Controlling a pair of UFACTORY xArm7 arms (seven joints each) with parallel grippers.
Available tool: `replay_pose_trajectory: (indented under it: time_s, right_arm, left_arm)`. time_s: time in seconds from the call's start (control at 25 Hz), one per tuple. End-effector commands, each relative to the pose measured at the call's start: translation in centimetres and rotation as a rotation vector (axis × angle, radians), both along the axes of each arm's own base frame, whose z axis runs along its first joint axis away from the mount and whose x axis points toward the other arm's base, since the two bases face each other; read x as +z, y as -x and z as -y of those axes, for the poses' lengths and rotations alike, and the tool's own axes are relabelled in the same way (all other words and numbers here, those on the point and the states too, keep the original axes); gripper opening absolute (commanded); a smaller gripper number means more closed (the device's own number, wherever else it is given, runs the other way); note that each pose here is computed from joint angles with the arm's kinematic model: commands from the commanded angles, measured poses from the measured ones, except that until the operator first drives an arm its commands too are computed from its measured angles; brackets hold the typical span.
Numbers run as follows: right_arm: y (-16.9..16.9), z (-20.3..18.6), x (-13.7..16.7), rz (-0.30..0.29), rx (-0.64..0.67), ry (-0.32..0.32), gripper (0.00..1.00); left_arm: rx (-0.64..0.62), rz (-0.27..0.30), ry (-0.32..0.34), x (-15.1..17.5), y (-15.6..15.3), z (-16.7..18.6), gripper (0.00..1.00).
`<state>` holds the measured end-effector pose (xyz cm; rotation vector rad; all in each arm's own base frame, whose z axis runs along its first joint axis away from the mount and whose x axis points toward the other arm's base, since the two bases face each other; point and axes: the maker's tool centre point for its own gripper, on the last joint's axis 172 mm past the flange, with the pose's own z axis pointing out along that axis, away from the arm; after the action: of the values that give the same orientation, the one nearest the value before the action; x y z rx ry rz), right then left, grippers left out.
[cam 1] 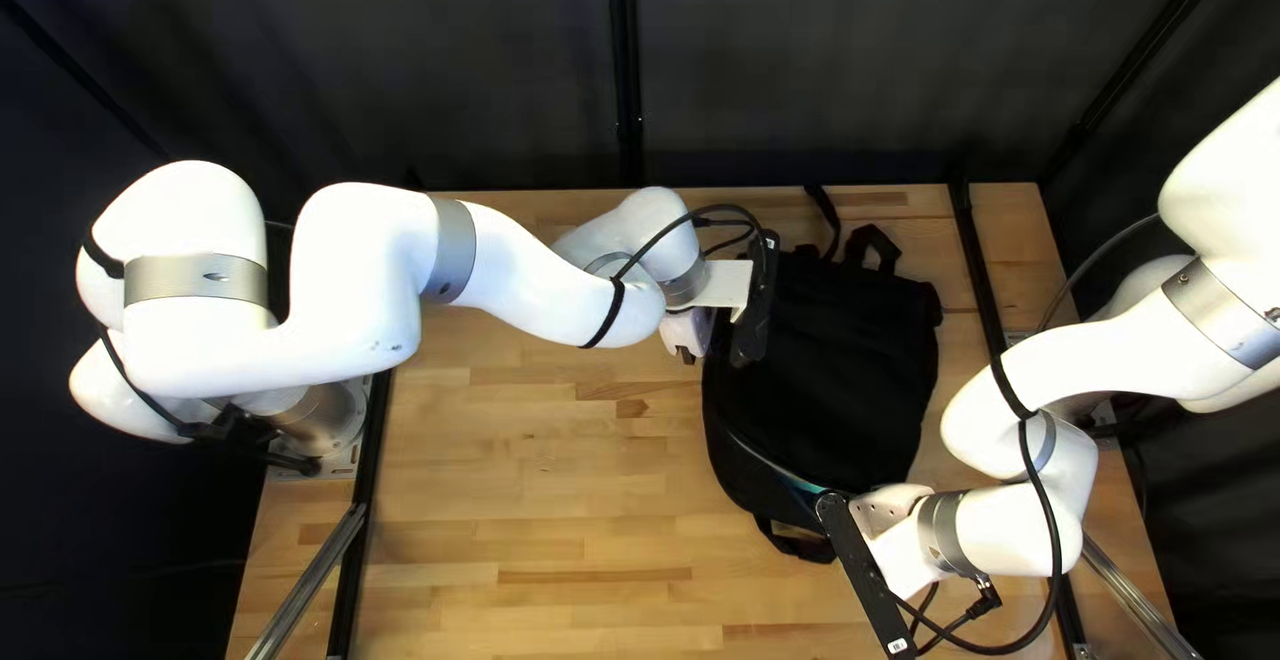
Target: Remove a lunch box from a kids backpack
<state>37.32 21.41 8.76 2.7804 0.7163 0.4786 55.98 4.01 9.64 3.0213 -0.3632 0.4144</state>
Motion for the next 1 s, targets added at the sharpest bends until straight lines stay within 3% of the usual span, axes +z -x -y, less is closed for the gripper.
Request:
replay_pose_trajectory:
  time_s: [0.04, 0.16, 0.2, 0.24, 0.28, 0.56, 0.76, 1.0]
  right_arm:
    - [0.0, 0.2, 0.0, 0.0, 0.001, 0.001, 0.0]
    - [0.0, 0.3, 0.0, 0.003, -0.002, 0.002, 0.0]
    - [-0.1, 0.4, 0.0, 0.005, -0.005, 0.002, 0.0]
    - [-0.1, 0.5, 0.0, 0.006, -0.008, 0.004, 0.0]
    - [-0.1, 0.6, 0.1, 0.008, -0.01, 0.005, 0.0]
    - [-1.4, 2.7, 0.5, 0.039, -0.059, 0.019, 0.0]
    - [-2.3, 4.6, 0.3, 0.055, -0.106, 0.022, 0.0]
    - [-5.2, 5.3, 2.4, 0.074, -0.142, 0.044, 0.0]
  left_arm:
    - [0.005, 0.0, -0.001, 0.2, -0.3, -0.6, 0.0]
    - [0.008, 0.002, -0.002, 0.8, -0.2, -0.7, 0.0]
    - [0.01, 0.003, -0.004, 1.1, -0.1, -0.6, 0.14]
    - [0.014, 0.006, -0.006, 1.5, 0.1, -0.5, 0.96]
    - [0.015, 0.009, -0.01, 2.2, 0.5, -0.3, 1.0]
    - [0.016, 0.027, -0.068, 5.9, 5.6, 2.7, 1.0]
    - [0.025, 0.043, -0.11, 6.7, 9.8, 6.3, 1.0]
    - [0.033, 0.052, -0.163, 7.3, 14.8, 10.1, 1.0]
